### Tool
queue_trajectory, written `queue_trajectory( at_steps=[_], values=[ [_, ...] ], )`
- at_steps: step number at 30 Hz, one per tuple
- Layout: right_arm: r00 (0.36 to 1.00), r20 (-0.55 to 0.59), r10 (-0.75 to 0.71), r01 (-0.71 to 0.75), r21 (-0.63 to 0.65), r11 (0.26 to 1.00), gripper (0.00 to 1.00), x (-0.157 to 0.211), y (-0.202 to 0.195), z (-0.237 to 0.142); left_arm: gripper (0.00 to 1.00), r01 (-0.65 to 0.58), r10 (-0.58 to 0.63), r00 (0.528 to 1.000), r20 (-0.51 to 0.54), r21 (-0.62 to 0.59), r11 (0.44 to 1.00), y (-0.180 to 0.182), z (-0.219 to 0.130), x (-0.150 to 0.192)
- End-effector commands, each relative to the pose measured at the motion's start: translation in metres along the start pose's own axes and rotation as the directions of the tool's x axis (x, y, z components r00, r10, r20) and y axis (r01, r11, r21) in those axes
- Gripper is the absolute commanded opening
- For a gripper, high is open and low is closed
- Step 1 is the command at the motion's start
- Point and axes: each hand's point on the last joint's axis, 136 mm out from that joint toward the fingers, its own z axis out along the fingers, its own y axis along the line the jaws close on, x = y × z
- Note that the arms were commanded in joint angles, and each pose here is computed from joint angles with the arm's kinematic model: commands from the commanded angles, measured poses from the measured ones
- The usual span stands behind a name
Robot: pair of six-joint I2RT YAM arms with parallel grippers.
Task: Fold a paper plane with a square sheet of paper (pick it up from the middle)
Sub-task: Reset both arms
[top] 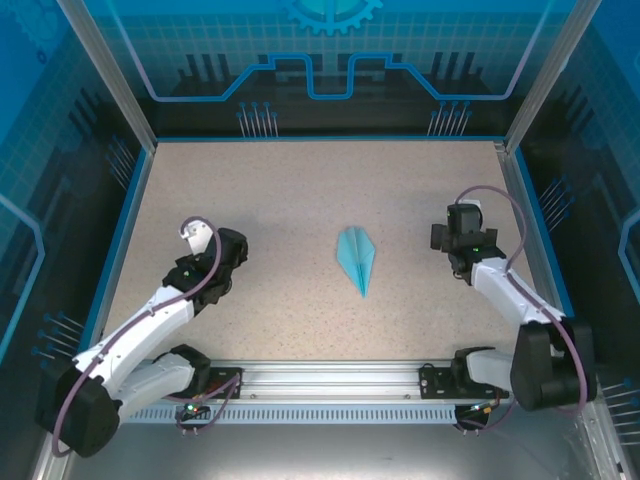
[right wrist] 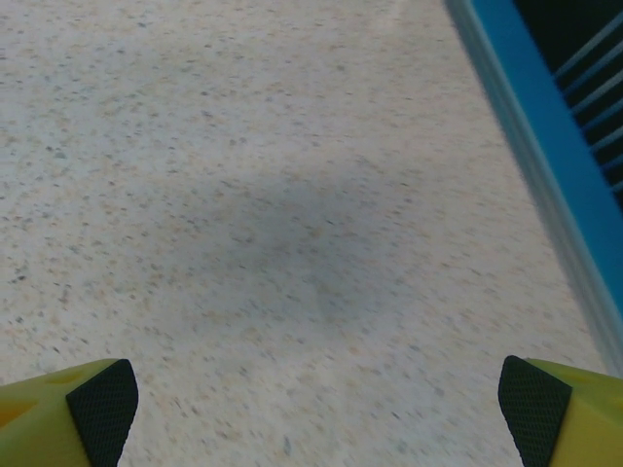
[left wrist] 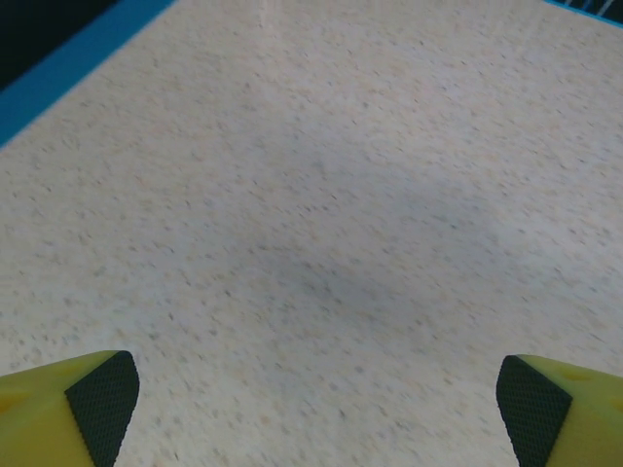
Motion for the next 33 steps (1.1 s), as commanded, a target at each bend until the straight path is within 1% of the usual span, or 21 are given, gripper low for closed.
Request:
queue_trajectory(
  at_steps=[1,3,5,6,9,11,12,14,15,16,18,19,21,22,23,25,28,31,33],
  values=[
    [0.991,0.129,0.031,-0.016,-0.119,0.993,0.99,-0.031,0.023,0.011,0.98,0.01,-0.006,0.994,0.113,-0.029,1.0,0.017,0.01,-0.013],
    [0.989,0.144,0.037,-0.014,-0.153,0.988,0.99,-0.033,0.031,0.016,0.98,0.044,-0.042,0.994,0.096,-0.017,0.999,0.023,0.013,-0.012],
    [0.986,0.162,0.039,-0.012,-0.167,0.986,0.99,-0.037,0.035,0.018,0.98,0.064,-0.067,0.993,0.102,0.026,0.998,0.02,0.016,-0.014],
    [0.98,0.194,0.048,-0.013,-0.181,0.983,0.99,-0.04,0.037,0.02,0.99,0.066,-0.071,0.992,0.108,0.043,0.997,0.017,0.019,-0.016],
    [0.971,0.237,0.028,0.023,-0.212,0.977,0.99,-0.042,0.047,0.025,0.98,0.006,-0.011,0.991,0.134,0.032,0.999,0.014,0.023,-0.025],
    [0.966,0.259,0.016,0.042,-0.217,0.975,0.99,-0.039,0.051,0.028,0.99,-0.053,0.051,0.99,0.132,0.011,0.999,0.012,0.027,-0.027],
    [0.958,0.287,0.014,0.049,-0.213,0.976,0.99,-0.038,0.051,0.029,0.98,-0.07,0.068,0.991,0.119,0.007,0.998,0.012,0.03,-0.027],
    [0.938,0.346,0.027,0.054,-0.221,0.974,0.99,-0.036,0.051,0.025,0.99,-0.096,0.092,0.991,0.102,0.034,0.995,0.006,0.038,-0.026],
    [0.93,0.365,0.025,0.065,-0.232,0.971,0.99,-0.033,0.054,0.023,0.99,-0.12,0.114,0.986,0.118,0.04,0.992,0.004,0.044,-0.024],
    [0.917,0.398,0.018,0.083,-0.235,0.968,0.99,-0.031,0.058,0.019,0.99,-0.132,0.124,0.983,0.136,0.046,0.99,0.002,0.05,-0.022],
    [0.898,0.441,-0.003,0.126,-0.25,0.96,1.0,-0.023,0.067,0.017,0.99,-0.153,0.142,0.98,0.136,0.073,0.985,-0.002,0.059,-0.013],
    [0.886,0.463,-0.031,0.17,-0.261,0.95,0.99,-0.021,0.077,0.016,0.98,-0.166,0.152,0.978,0.145,0.092,0.982,-0.005,0.062,-0.01],
    [0.903,0.43,-0.028,0.162,-0.278,0.947,0.99,-0.02,0.076,0.02,0.98,-0.164,0.143,0.975,0.171,0.118,0.979,-0.008,0.068,-0.008],
    [0.907,0.42,-0.028,0.154,-0.268,0.951,0.99,-0.022,0.075,0.024,0.99,-0.168,0.143,0.976,0.165,0.145,0.975,-0.011,0.07,-0.009],
    [0.917,0.398,-0.015,0.135,-0.275,0.952,0.99,-0.022,0.071,0.027,0.98,-0.177,0.145,0.972,0.186,0.172,0.969,-0.016,0.07,-0.012],
    [0.919,0.394,0.001,0.115,-0.272,0.955,0.99,-0.023,0.068,0.028,0.99,-0.171,0.12,0.965,0.233,0.212,0.962,-0.021,0.074,-0.018],
    [0.919,0.393,0.001,0.115,-0.272,0.955,0.99,-0.023,0.068,0.028,0.98,-0.172,0.111,0.969,0.221,0.278,0.945,-0.029,0.082,-0.021],
    [0.92,0.391,0.002,0.114,-0.273,0.955,0.99,-0.023,0.068,0.029,0.98,-0.201,0.118,0.957,0.265,0.315,0.927,-0.038,0.086,-0.029],
    [0.922,0.387,0.006,0.115,-0.288,0.951,0.99,-0.023,0.068,0.029,0.99,-0.22,0.129,0.954,0.27,0.342,0.914,-0.044,0.092,-0.033]
  ],
)
